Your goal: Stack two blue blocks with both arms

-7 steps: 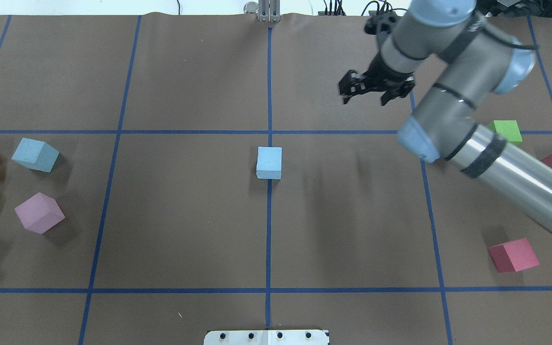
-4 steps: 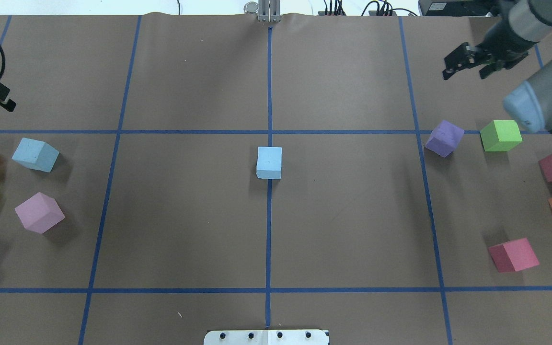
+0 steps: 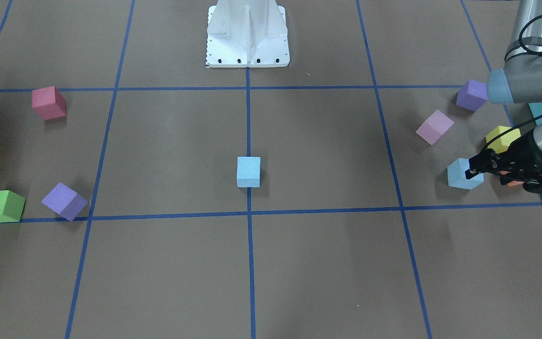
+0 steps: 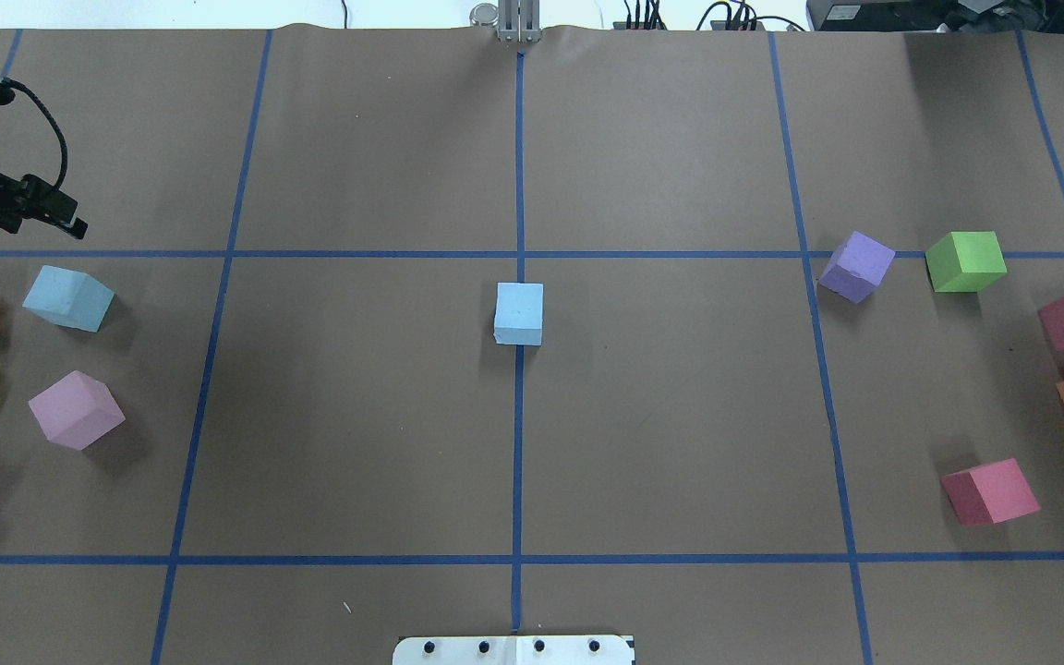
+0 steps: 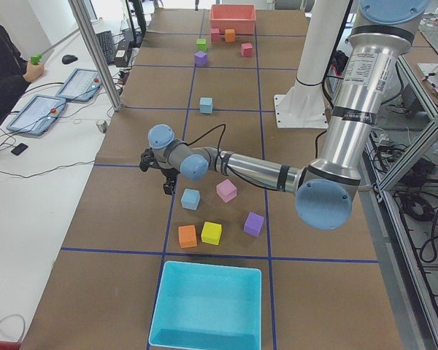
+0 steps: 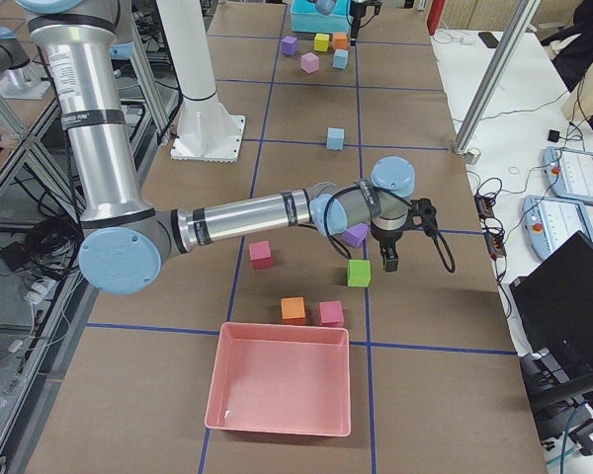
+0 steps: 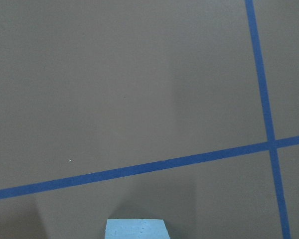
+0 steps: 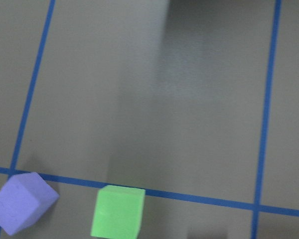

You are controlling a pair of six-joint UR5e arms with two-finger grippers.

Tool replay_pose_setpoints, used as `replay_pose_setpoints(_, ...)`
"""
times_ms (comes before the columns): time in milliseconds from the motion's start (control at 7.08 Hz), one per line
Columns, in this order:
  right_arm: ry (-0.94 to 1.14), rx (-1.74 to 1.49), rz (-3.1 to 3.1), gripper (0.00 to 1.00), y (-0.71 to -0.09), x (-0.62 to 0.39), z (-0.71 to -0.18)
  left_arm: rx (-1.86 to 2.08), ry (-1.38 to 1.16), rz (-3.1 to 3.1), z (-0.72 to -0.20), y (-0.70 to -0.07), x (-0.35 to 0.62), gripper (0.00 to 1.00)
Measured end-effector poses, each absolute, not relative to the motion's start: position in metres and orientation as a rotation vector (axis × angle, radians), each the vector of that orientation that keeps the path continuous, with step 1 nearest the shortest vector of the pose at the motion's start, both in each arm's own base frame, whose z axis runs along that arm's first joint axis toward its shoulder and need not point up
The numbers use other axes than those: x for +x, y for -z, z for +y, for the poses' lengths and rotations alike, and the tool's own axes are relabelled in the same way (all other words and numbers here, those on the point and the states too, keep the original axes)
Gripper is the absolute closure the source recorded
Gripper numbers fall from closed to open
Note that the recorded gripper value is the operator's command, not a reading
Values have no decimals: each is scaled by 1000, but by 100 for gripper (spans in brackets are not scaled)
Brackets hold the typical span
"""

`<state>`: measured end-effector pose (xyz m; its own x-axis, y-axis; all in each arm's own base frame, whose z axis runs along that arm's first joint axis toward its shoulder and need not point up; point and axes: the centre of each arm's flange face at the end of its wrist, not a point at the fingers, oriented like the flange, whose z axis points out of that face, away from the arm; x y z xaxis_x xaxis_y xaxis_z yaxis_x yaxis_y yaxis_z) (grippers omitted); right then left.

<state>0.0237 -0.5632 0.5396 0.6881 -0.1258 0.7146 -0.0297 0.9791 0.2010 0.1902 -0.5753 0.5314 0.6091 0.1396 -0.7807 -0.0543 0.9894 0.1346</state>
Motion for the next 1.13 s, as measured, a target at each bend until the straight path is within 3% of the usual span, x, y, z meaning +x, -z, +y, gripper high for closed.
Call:
replay_pose_setpoints(424, 58, 191, -768, 0, -548, 99, -528, 100, -63, 895, -548, -566, 190, 2)
replay_pose_setpoints(1130, 48, 198, -736, 0, -556, 120, -490, 101, -106, 840, -533, -571, 232, 2)
